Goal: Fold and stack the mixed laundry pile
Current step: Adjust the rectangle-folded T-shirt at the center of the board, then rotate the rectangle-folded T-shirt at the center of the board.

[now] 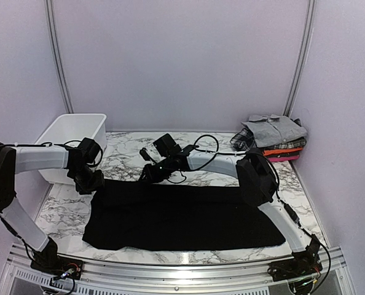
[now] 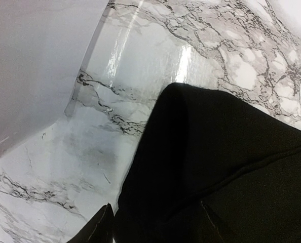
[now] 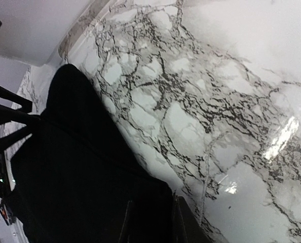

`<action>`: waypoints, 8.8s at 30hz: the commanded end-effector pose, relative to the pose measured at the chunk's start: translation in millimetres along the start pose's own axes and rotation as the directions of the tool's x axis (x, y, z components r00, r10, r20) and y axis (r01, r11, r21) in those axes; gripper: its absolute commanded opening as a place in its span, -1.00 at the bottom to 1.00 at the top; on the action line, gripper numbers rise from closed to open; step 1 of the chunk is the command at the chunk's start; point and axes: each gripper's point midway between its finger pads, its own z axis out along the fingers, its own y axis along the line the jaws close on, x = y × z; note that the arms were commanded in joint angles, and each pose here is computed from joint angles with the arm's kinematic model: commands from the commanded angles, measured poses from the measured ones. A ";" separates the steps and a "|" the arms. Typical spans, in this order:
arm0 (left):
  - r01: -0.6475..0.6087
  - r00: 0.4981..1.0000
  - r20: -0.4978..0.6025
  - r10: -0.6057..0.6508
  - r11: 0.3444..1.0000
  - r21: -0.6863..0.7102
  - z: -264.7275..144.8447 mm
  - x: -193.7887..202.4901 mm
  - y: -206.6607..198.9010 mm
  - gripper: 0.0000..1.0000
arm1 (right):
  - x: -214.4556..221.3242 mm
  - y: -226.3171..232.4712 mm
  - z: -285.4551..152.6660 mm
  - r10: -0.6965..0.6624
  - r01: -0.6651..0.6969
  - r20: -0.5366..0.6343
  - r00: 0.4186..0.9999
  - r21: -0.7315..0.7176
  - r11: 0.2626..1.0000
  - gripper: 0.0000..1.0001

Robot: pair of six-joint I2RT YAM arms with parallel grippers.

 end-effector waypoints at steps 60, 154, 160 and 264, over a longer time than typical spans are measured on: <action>-0.311 0.949 0.078 0.305 0.876 0.368 -77.6 62.1 -46.1 -1.00 | 57.7 87.5 -82.3 -0.044 0.038 -0.029 0.999 -0.182 0.983 -1.00; -0.808 0.563 0.251 0.787 0.461 0.366 -73.6 111.5 -275.6 0.36 | 193.3 -126.4 -347.5 0.496 -0.518 0.152 0.855 0.304 0.800 -0.02; -0.576 0.817 0.155 0.556 0.771 0.272 -56.3 69.9 -212.6 0.41 | 164.7 -119.8 -324.9 0.391 -0.402 0.097 0.915 0.278 0.872 -0.01; -0.520 0.854 0.068 0.516 0.850 0.080 46.7 -52.6 -212.4 0.32 | 176.6 60.1 -205.1 0.039 -0.041 -0.303 0.952 0.000 0.999 -0.18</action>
